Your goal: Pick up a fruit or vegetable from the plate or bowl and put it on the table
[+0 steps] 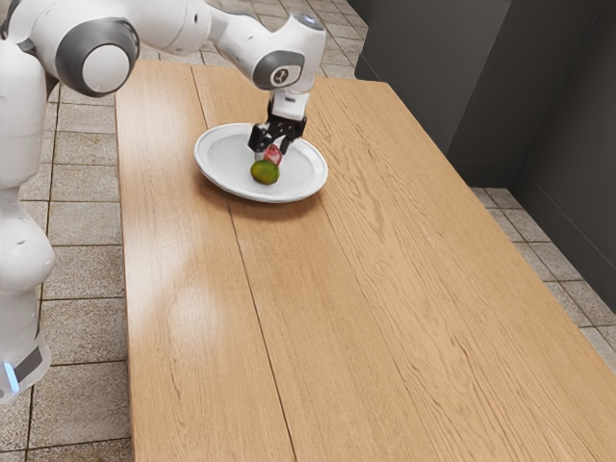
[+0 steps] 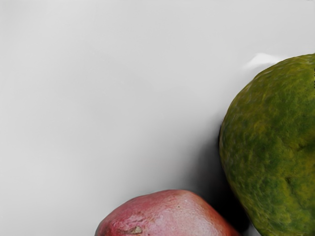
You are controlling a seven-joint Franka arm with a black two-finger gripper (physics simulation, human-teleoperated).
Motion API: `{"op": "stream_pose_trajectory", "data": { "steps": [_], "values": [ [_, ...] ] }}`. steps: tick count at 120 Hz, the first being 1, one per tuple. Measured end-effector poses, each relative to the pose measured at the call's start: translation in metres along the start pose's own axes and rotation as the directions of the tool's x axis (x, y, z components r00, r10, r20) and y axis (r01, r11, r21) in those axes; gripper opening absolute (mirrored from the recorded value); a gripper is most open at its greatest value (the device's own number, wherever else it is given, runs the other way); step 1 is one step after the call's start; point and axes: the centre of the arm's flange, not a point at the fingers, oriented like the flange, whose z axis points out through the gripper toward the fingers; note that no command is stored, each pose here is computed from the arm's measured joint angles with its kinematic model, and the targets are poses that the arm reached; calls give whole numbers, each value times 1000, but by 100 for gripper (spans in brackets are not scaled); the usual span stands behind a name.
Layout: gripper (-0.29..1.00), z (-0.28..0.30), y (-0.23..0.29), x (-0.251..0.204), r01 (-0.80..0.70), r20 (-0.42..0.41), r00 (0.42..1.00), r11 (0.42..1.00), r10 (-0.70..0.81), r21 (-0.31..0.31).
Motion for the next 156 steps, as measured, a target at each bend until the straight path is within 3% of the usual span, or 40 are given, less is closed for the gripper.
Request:
{"op": "stream_pose_trajectory", "data": {
  "steps": [14,41,54,71,113,156],
  "values": [
    [44,10,-2,0,4,-1,1000,1000,-4,-16],
    [24,-17,-3,-1,18,4,1000,1000,-18,21],
    [21,-36,1,-1,29,6,1000,999,-29,37],
    [27,-65,10,14,20,19,1000,998,-21,57],
    [25,-123,47,140,-136,37,990,987,133,87],
    [25,-150,121,290,-326,29,945,939,324,108]
  ]
}}
